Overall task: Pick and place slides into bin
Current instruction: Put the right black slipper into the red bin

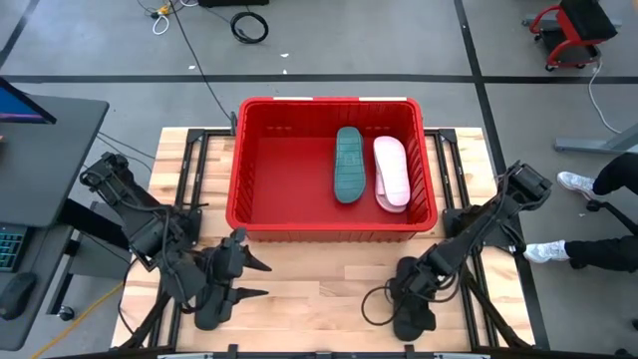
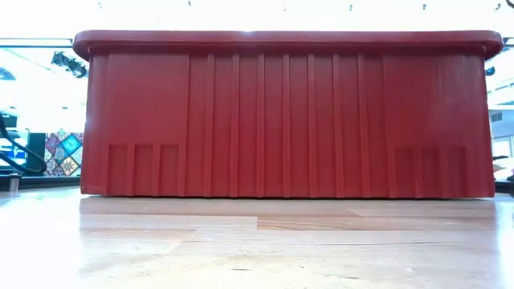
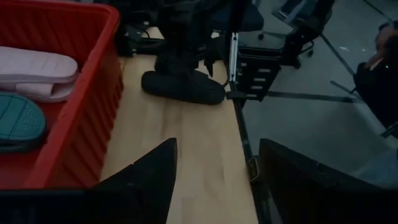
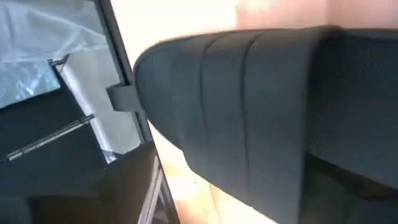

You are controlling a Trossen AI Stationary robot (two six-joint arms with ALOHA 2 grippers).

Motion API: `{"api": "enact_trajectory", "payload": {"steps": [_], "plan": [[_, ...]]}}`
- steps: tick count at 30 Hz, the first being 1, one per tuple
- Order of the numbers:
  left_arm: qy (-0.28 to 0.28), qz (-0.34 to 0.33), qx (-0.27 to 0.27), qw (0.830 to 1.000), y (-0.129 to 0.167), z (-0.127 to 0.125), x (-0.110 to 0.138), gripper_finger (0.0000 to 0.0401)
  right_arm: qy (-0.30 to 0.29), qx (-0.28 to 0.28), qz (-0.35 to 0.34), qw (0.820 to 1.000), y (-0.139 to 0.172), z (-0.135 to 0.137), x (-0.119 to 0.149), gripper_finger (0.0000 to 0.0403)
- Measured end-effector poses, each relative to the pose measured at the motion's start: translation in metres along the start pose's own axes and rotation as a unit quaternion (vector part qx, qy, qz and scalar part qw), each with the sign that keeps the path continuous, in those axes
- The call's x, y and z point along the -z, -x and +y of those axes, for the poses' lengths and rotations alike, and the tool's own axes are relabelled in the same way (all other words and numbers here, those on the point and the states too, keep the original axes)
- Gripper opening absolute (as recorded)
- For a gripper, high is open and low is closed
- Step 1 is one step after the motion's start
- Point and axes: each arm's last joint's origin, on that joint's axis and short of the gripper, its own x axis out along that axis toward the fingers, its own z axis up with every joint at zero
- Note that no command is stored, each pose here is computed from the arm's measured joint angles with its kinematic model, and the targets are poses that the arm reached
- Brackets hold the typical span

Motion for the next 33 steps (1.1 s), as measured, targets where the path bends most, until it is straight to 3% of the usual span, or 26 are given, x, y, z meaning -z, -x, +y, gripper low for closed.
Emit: {"api": "enact_trajectory", "payload": {"steps": [4,9,13,18,25,29,33], "plan": [[0.001,-0.009,-0.016,1.0,-0.001,0.002,-0.001,0.0225,0.036,-0.018,-0.024,0.999,-0.002,0.002,-0.002,0.0246],[0.0,-0.013,-0.028,1.0,-0.003,0.006,-0.004,0.0218,0.087,-0.002,-0.067,0.994,-0.002,0.003,-0.006,0.0117],[-0.015,-0.024,-0.029,0.999,0.005,0.013,-0.009,0.0212,0.092,-0.02,-0.073,0.993,0.001,0.008,-0.009,0.0019],[-0.037,-0.045,-0.028,0.998,0.022,0.025,-0.018,0.0206,0.102,-0.063,-0.093,0.988,0.025,0.042,-0.021,0.0015],[-0.076,-0.076,-0.037,0.994,0.045,0.045,-0.031,0.0208,0.146,-0.088,-0.217,0.961,0.122,0.104,-0.054,0.0009],[-0.084,-0.096,-0.046,0.991,0.059,0.058,-0.037,0.0204,0.183,-0.078,-0.33,0.923,0.193,0.122,-0.069,0.0009],[-0.076,-0.113,-0.058,0.989,0.069,0.07,-0.042,0.0208,0.253,-0.028,-0.448,0.857,0.261,0.124,-0.079,0.0009]]}}
